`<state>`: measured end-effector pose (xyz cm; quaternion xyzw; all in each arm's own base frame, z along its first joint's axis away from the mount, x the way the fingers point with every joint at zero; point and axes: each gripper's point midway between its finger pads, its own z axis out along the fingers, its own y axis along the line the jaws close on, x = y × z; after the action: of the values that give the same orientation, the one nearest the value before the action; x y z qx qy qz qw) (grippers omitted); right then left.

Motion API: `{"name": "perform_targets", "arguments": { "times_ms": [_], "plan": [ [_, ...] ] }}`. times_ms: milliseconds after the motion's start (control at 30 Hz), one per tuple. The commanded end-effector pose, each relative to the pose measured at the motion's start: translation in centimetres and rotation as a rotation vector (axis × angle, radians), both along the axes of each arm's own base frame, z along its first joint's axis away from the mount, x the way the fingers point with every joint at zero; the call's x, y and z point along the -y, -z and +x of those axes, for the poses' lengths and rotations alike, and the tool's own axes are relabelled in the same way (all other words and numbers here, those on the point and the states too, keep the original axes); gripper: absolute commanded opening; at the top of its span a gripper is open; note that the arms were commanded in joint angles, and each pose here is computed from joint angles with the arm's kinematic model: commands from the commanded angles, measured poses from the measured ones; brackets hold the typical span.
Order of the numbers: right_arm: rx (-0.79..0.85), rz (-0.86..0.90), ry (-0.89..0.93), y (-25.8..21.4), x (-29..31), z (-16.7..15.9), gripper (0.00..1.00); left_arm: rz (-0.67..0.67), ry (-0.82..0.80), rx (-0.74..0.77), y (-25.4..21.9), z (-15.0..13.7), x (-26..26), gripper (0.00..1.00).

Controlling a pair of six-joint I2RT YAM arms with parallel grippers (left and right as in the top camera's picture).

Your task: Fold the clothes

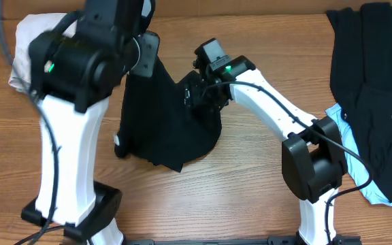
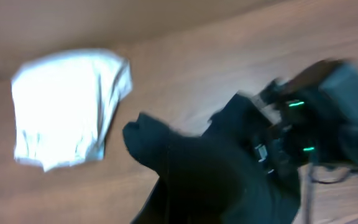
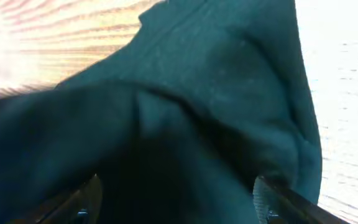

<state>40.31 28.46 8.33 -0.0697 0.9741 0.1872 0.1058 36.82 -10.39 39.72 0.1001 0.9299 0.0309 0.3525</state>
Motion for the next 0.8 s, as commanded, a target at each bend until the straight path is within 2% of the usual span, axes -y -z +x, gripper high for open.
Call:
{"name": "perform_targets", "arguments": {
  "times_ms": [0,233,500,633,767],
  "plan": [
    [0.025,-0.033,0.1,0.1,1.3,1.2,0.82,0.007,-0.198,-0.155,5.0,1.3,-3.3,0.04],
    [0.055,-0.013,0.119,-0.3,1.4,2.3,0.81,0.06,-0.388,-0.425,13.5,0.6,-9.0,0.04],
    [0.22,-0.108,0.19,-0.9,3.1,5.6,0.79,0.033,-0.462,-0.541,19.4,0.6,-11.7,0.04],
    [0.297,-0.135,0.12,-0.7,3.2,7.2,0.79,0.038,-0.486,-0.566,21.1,0.4,-12.7,0.04],
    [0.296,-0.151,0.016,1.6,2.7,7.5,0.8,0.063,-0.511,-0.567,21.3,0.3,-14.0,0.04]
  ]
}}
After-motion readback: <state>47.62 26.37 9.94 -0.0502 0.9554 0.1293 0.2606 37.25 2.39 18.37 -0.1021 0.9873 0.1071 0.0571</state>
